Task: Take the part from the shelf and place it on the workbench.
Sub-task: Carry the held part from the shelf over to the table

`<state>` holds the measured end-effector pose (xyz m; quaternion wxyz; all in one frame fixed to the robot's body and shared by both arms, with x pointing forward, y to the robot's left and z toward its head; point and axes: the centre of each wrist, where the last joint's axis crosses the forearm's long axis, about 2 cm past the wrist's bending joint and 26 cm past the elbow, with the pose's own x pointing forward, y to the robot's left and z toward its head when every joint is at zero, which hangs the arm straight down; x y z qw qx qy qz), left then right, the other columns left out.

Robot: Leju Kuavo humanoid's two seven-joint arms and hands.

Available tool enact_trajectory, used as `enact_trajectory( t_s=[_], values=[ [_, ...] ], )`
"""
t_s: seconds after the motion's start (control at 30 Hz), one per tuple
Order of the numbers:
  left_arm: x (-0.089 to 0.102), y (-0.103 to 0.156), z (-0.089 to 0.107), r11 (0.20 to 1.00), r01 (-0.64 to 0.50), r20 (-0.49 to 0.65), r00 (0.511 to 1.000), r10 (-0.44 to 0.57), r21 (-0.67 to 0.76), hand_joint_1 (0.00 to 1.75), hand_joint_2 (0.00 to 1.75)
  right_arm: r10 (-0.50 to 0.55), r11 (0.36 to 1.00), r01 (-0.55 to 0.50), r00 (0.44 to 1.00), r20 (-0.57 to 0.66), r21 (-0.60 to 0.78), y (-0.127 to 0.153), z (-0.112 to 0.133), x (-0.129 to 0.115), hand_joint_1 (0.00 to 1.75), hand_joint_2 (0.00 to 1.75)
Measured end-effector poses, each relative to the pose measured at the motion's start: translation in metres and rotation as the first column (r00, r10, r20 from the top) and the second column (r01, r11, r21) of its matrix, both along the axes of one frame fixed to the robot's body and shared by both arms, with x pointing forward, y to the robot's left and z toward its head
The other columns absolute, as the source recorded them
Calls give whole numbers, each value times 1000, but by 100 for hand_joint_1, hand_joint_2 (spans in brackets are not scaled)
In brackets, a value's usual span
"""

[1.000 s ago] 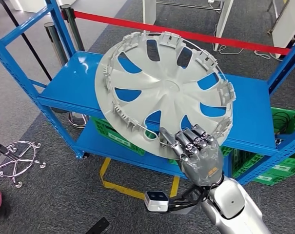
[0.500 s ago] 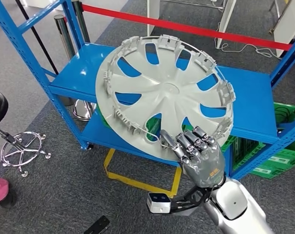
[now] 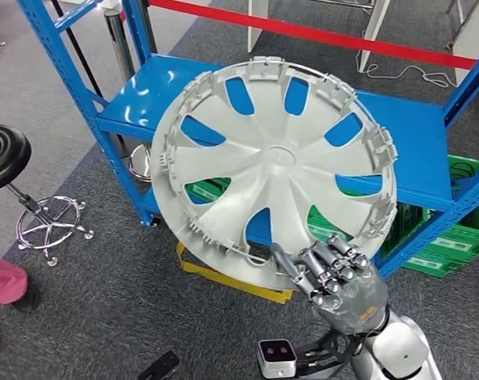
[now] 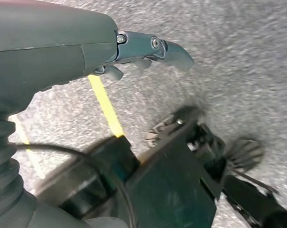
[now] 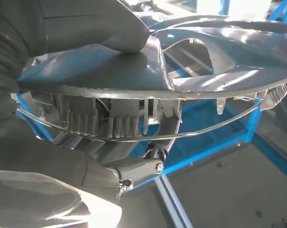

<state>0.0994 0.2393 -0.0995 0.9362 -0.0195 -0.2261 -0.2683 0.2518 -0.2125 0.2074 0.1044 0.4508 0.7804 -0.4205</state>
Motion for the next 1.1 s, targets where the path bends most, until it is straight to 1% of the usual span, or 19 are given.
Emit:
enact_trajectory(
  t_s=[0.1, 0.2, 0.33, 0.5, 0.8, 1.0, 1.1],
  values=[
    [-2, 1, 0, 997, -39, -116, 992, 46, 64, 0, 175, -31, 999, 31, 1000, 0, 28, -3, 2, -2, 175, 175],
    [-4, 3, -1, 991, -80, -229, 968, 103, 106, 0, 175, -46, 998, 46, 999, -2, 46, -4, 3, -2, 175, 175],
    [-4, 5, -1, 986, -120, -293, 944, 149, 117, 0, 175, -52, 997, 52, 999, -7, 58, -2, 3, -1, 175, 175],
    [-2, 2, -1, 985, -132, -307, 938, 159, 109, 0, 175, -63, 995, 62, 998, 0, 80, -1, 6, 3, 175, 175],
    [1, 13, -1, 986, -117, -285, 947, 147, 121, 0, 175, -70, 989, 71, 998, -9, 130, 8, 10, 7, 175, 175],
    [-5, 14, -3, 987, -105, -293, 946, 137, 121, 0, 175, -60, 988, 62, 998, -16, 140, 13, 10, 9, 175, 175],
    [-6, 14, -3, 988, -103, -293, 947, 134, 118, 0, 175, -60, 987, 62, 998, -20, 148, 15, 10, 10, 175, 175]
  ],
)
